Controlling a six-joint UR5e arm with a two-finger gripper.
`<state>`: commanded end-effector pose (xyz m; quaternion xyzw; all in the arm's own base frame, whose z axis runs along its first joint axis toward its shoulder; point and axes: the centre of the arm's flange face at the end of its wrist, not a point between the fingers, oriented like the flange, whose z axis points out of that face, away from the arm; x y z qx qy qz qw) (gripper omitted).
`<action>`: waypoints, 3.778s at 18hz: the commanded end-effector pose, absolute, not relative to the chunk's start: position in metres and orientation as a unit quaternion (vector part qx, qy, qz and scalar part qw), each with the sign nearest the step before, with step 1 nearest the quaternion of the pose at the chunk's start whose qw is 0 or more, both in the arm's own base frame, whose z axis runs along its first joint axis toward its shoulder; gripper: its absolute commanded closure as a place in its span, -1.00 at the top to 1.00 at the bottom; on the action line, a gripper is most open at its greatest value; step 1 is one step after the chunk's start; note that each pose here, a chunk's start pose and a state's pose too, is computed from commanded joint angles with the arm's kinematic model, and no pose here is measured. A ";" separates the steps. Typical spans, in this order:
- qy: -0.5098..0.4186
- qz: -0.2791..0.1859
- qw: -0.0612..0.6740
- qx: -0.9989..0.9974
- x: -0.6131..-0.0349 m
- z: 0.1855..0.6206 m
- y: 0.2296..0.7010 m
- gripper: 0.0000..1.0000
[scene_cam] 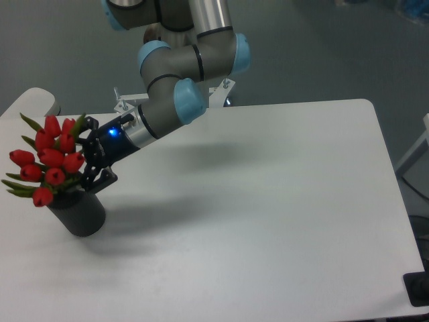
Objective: Pick up the flowers from the vase
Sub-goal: 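Close the gripper on the tulip stems, then lift the gripped tulips straight up out of the black vase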
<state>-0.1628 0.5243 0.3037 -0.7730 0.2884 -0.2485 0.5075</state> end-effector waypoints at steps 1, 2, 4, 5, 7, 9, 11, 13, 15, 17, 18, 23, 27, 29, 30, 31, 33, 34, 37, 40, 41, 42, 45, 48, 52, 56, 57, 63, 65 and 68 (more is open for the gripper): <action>0.289 -0.248 0.507 -0.773 -0.163 0.303 0.524 0.39; 0.289 -0.249 0.507 -0.773 -0.164 0.302 0.525 0.32; 0.290 -0.247 0.508 -0.772 -0.164 0.304 0.526 0.19; 0.290 -0.247 0.508 -0.772 -0.165 0.305 0.526 0.08; 0.290 -0.247 0.508 -0.772 -0.165 0.305 0.526 -0.09; 0.291 -0.244 0.510 -0.772 -0.166 0.307 0.527 -0.20; 0.291 -0.243 0.510 -0.772 -0.167 0.308 0.526 -0.20; 0.291 -0.242 0.511 -0.772 -0.168 0.312 0.527 -0.20; 0.291 -0.240 0.511 -0.772 -0.167 0.315 0.527 -0.28; 0.292 -0.240 0.512 -0.771 -0.167 0.315 0.527 -0.30; 0.292 -0.240 0.512 -0.771 -0.167 0.316 0.527 -0.30; 0.290 -0.239 0.513 -0.772 -0.168 0.317 0.526 -0.35; 0.288 -0.238 0.514 -0.772 -0.168 0.322 0.526 -0.50; 0.290 -0.234 0.516 -0.771 -0.170 0.328 0.528 -0.50; 0.288 -0.236 0.516 -0.771 -0.170 0.330 0.529 -0.50; 0.286 -0.237 0.516 -0.772 -0.170 0.333 0.530 -0.50; 0.286 -0.236 0.523 -0.767 -0.172 0.341 0.532 -0.50; 0.287 -0.236 0.531 -0.762 -0.174 0.349 0.534 -0.50; 0.277 -0.240 0.537 -0.760 -0.175 0.364 0.535 -0.51; 0.274 -0.235 0.540 -0.760 -0.177 0.375 0.532 -0.53; 0.274 -0.233 0.542 -0.759 -0.180 0.378 0.533 -0.53; 0.269 -0.234 0.542 -0.761 -0.181 0.382 0.533 -0.53; 0.254 -0.238 0.545 -0.763 -0.182 0.405 0.534 -0.53; 0.242 -0.238 0.547 -0.765 -0.187 0.423 0.535 -0.53; 0.237 -0.233 0.551 -0.766 -0.192 0.435 0.532 -0.53; 0.223 -0.237 0.558 -0.763 -0.198 0.452 0.531 -0.53; 0.220 -0.237 0.560 -0.763 -0.198 0.460 0.529 -0.53; 0.209 -0.239 0.562 -0.764 -0.196 0.484 0.528 -0.56; 0.204 -0.240 0.563 -0.764 -0.198 0.496 0.530 -0.56; 0.195 -0.236 0.566 -0.765 -0.205 0.512 0.530 -0.56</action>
